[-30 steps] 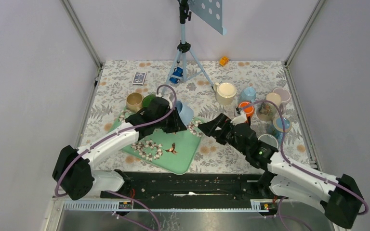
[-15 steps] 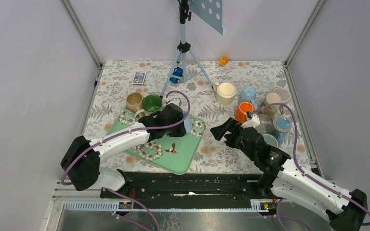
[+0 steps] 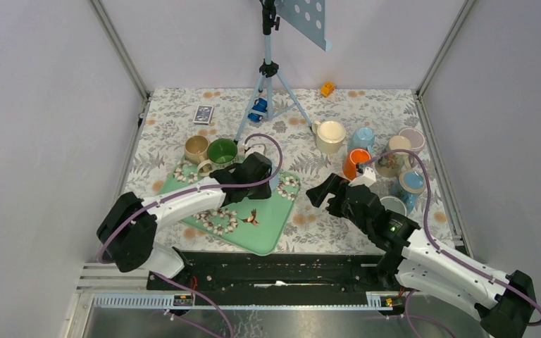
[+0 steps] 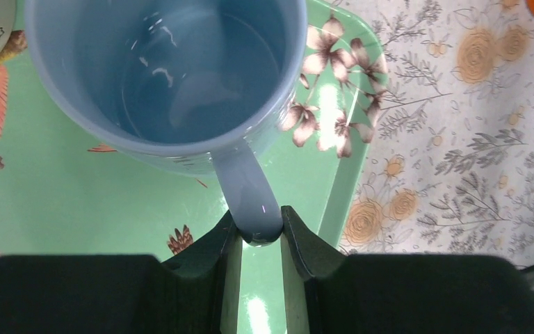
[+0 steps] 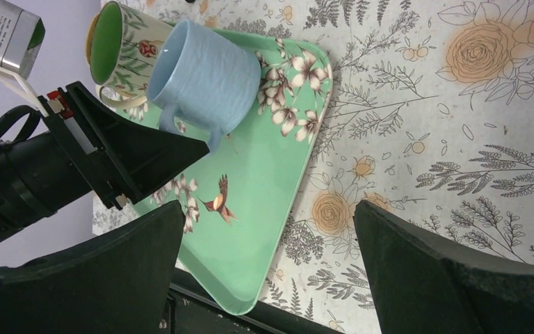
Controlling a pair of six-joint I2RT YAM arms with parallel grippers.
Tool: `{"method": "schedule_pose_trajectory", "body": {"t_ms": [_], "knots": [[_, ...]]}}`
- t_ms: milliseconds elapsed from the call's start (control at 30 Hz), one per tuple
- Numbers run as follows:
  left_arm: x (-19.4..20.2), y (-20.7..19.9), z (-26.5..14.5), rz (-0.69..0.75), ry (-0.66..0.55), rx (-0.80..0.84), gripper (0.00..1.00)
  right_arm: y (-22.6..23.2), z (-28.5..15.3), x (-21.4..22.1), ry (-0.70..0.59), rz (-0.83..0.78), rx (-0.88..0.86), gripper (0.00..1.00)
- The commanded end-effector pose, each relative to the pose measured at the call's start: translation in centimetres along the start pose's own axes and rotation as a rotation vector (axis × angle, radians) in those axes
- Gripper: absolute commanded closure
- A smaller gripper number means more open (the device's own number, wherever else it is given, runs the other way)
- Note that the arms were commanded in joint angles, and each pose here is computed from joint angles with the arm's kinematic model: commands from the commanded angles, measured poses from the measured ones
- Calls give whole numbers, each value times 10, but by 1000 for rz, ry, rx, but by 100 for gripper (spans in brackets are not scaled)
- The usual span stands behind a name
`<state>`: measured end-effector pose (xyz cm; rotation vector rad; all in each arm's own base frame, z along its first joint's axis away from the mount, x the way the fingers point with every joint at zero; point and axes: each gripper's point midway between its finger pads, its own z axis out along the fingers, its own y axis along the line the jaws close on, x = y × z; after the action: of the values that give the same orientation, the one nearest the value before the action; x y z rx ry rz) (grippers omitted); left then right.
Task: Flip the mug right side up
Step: Place the cup on the tray.
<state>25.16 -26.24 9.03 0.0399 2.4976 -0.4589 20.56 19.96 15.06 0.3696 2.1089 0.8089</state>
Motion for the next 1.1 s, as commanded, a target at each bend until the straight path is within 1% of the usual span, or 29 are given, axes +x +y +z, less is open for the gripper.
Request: {"method": "schedule_pose_trajectory", "body": {"t_ms": [0, 100, 300, 600, 867, 1067], "knots": [[6, 25, 11, 8, 15, -123, 100, 13, 0, -6, -12, -20, -36, 0], [10, 32, 14, 1, 29, -149, 100, 13, 1, -4, -2, -27, -36, 0], [15, 45, 15, -13, 47, -190, 90, 12, 2, -2, 5, -30, -36, 0], [5, 66, 13, -26, 45, -258, 89, 13, 4, 1, 17, -35, -39, 0], [0, 64, 13, -13, 51, -238, 78, 13, 4, 2, 24, -38, -38, 0], [-2, 64, 11, -7, 50, -235, 63, 12, 2, -1, 12, -46, -30, 0]]}}
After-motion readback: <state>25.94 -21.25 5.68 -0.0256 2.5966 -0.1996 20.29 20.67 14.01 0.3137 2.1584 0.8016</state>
